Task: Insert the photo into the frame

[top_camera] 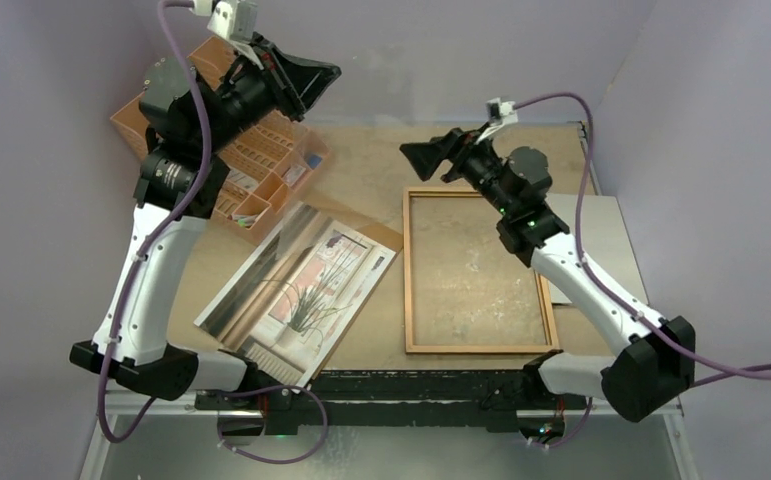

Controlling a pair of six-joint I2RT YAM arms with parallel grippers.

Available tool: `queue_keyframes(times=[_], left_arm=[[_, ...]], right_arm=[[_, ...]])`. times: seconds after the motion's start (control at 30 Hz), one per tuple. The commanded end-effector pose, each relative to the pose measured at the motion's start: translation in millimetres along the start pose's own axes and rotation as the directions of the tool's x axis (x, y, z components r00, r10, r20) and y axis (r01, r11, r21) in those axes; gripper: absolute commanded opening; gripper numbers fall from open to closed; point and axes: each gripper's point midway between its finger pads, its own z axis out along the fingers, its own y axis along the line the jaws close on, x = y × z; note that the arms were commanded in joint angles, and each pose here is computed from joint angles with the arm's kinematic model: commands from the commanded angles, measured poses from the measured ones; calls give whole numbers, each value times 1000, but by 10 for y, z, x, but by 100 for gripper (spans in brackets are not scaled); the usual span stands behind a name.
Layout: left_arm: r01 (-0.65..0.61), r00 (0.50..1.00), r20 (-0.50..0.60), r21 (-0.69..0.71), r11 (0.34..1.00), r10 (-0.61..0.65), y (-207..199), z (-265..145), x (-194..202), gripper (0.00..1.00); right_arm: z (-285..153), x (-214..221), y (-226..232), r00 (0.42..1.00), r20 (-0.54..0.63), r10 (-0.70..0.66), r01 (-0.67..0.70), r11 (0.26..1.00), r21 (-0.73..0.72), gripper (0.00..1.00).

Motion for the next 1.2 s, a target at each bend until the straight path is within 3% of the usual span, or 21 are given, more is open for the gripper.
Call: queue_keyframes(times=[0.0,0.1,0.17,0.27,0.37,0.63,0.87,1.17], left_arm=[[-75,982,183,217,973,35,-650,-279,-677,0],[-115,972,229,240,964,59,-794,-429,-820,0],[-135,964,256,251,959,68,-871,-511,-898,0],[-152,955,287,267,951,72,-961,-595,-988,0],[-167,949,306,299,939,72,-1063,-674,-1035,0],[-215,930,359,356,910,79,-1276,-860,-1161,0],[-196,933,352,325,925,74,-1207,-826,-1156,0],[-190,937,340,291,938,84,-1121,-821,-1063,0]], right_arm=[[-160,-754,16,972,219,-84,79,996,29,99],[-375,-975,-52,951,292,-101,106,994,0,99],[-489,-1005,110,945,296,-140,180,977,-113,99],[-650,-872,574,927,260,-269,353,860,-368,99],[-746,-719,817,913,208,-352,408,746,-527,99],[-776,-640,897,921,173,-349,379,700,-605,97],[-1133,-446,1149,880,174,-442,412,529,-742,50],[-1185,-490,1217,881,133,-453,386,530,-755,35]])
